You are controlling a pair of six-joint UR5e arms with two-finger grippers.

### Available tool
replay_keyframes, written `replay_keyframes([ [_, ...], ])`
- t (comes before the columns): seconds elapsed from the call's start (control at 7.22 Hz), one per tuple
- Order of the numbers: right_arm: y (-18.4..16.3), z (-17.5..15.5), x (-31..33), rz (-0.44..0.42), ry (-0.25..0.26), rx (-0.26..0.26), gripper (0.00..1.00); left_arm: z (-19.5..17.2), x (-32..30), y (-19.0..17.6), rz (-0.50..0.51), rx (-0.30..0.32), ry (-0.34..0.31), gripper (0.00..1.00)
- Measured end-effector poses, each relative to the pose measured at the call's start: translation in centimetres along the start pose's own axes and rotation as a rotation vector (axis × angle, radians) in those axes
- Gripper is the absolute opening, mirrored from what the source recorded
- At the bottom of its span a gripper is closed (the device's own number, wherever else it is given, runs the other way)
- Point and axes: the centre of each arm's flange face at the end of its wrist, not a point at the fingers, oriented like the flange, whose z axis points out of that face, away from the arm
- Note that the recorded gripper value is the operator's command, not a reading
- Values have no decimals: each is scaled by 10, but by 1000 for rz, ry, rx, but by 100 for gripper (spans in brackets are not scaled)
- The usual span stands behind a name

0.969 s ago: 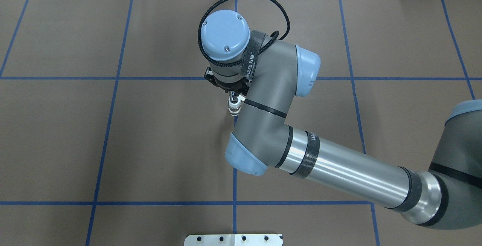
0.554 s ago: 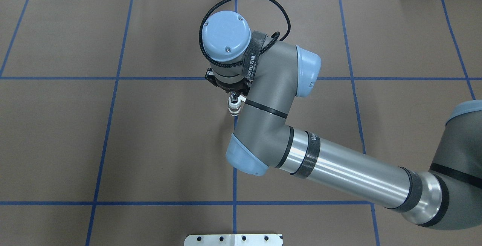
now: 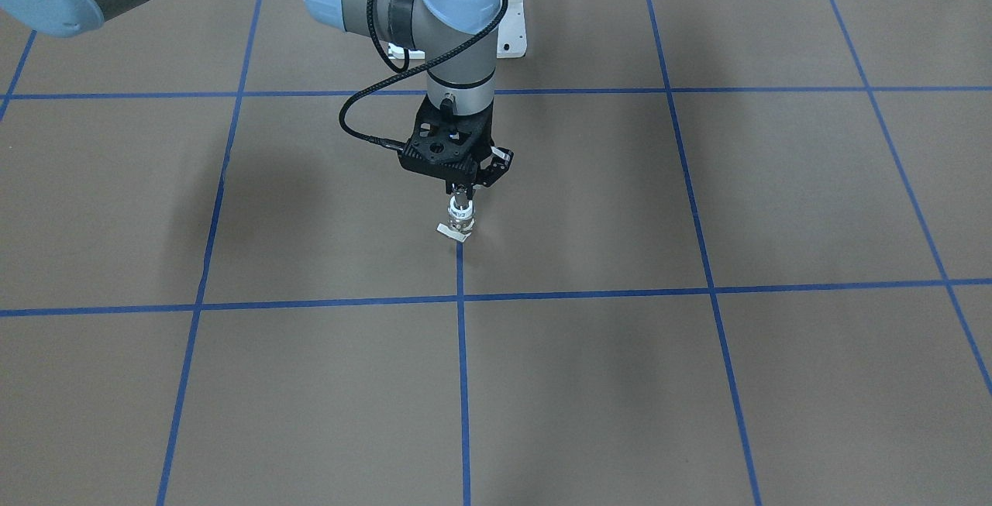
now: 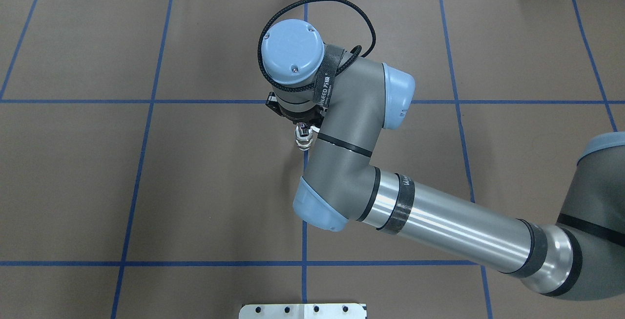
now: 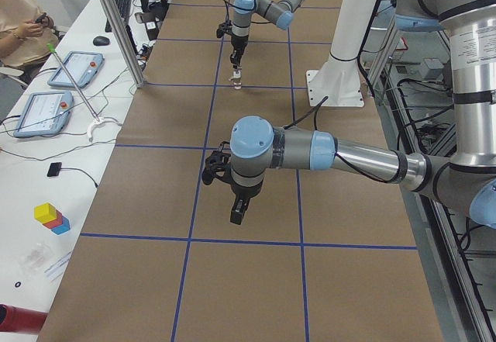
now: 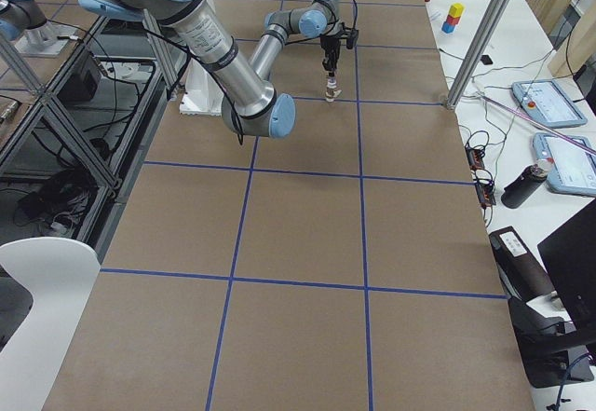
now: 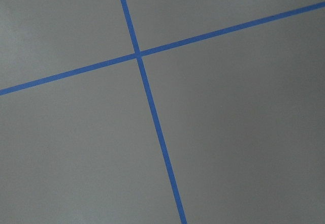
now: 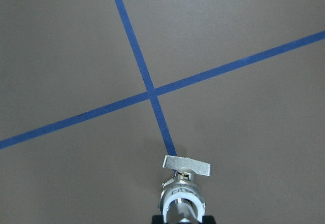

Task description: Assemble PPR valve and pipe with both arms

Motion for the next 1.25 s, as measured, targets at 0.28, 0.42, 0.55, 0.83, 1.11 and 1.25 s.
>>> replay_keyframes([
  [0.28, 1, 2, 1, -1, 3, -1, 0, -1, 0, 0, 1, 1, -1, 100],
  [0.42, 1, 3, 1, -2, 5, -1, 0, -1, 1, 0, 2, 1, -1, 100],
  [0.55, 1, 4, 2, -2, 6, -1, 0, -1, 1, 0, 2, 1, -1, 100],
  [0.83, 1, 6, 3, -3, 10, -2, 0, -1, 1, 0, 2, 2, 0, 100],
  [1.11, 1, 9, 4, -3, 15, -3, 0, -1, 1, -1, 5, 4, -1, 100],
  [1.25, 0, 10, 4, -3, 17, -3, 0, -2, 2, -1, 7, 6, -1, 100],
])
